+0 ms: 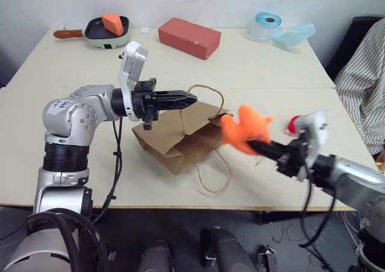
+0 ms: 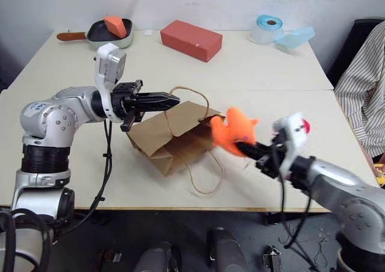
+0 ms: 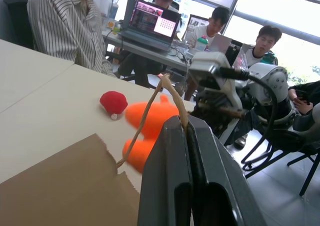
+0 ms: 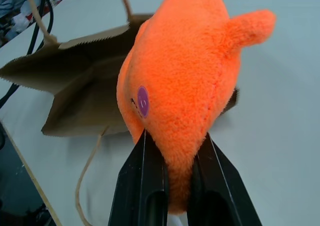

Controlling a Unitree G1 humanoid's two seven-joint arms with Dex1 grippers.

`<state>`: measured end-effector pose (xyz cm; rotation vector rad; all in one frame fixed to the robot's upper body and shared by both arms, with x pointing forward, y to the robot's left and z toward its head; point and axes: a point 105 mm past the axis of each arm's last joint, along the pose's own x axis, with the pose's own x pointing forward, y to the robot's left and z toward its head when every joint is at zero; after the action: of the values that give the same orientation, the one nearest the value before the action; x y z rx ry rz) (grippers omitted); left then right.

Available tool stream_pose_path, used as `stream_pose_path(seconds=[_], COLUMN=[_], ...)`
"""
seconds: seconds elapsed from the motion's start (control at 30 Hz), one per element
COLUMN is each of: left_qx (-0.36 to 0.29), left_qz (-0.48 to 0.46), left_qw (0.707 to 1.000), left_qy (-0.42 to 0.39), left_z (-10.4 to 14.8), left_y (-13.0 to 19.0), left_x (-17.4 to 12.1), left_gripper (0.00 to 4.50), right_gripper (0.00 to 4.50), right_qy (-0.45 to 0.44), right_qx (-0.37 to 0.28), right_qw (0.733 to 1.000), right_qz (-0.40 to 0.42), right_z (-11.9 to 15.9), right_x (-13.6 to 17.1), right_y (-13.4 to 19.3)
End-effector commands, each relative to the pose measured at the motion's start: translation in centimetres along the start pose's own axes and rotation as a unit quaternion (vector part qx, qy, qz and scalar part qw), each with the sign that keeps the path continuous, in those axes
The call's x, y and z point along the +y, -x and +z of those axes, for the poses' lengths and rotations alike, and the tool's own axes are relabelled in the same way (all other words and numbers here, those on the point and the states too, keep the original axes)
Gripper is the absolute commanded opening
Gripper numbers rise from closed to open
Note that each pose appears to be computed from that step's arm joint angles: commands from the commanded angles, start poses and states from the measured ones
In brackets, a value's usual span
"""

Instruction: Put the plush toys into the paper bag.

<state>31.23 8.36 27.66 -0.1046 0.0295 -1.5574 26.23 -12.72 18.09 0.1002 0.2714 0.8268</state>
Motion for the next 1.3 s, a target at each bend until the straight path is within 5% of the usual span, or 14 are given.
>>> stream_pose_path(seconds=[0.03, 0.3, 0.6, 0.87, 1.13, 1.3], left_qx=[-0.007, -0.007, 0.0, -0.007, -0.01, -0.011], left_qz=[-0.016, -0.06, -0.076, -0.097, -0.079, -0.067], left_qw=[1.0, 0.998, 0.997, 0.995, 0.997, 0.997], left_qy=[-0.019, -0.005, 0.01, 0.015, 0.018, 0.026], left_z=[1.0, 0.5, -0.3, 0.9, 0.9, 0.8], left_y=[-0.5, -1.6, -1.4, -1.3, -0.8, -0.3], left_x=[-0.3, -1.0, -1.4, -2.4, -1.9, -1.5], left_gripper=[0.0, 0.0, 0.0, 0.0, 0.0, 0.0], right_gripper=[0.06, 0.06, 0.06, 0.06, 0.06, 1.72], right_qy=[0.034, 0.084, 0.091, 0.038, 0.03, 0.045], right_qx=[0.021, 0.051, 0.077, 0.018, 0.034, 0.054], right_qw=[0.999, 0.991, 0.988, 0.99, 0.995, 0.995], right_qz=[0.034, 0.09, 0.103, 0.133, 0.09, 0.066], right_z=[-0.6, 0.2, 0.2, 3.9, 0.8, -0.9], right_x=[1.8, 3.0, 0.9, 1.3, 0.6, -0.2], right_y=[-1.4, -5.6, -10.5, -13.4, -17.2, -17.8])
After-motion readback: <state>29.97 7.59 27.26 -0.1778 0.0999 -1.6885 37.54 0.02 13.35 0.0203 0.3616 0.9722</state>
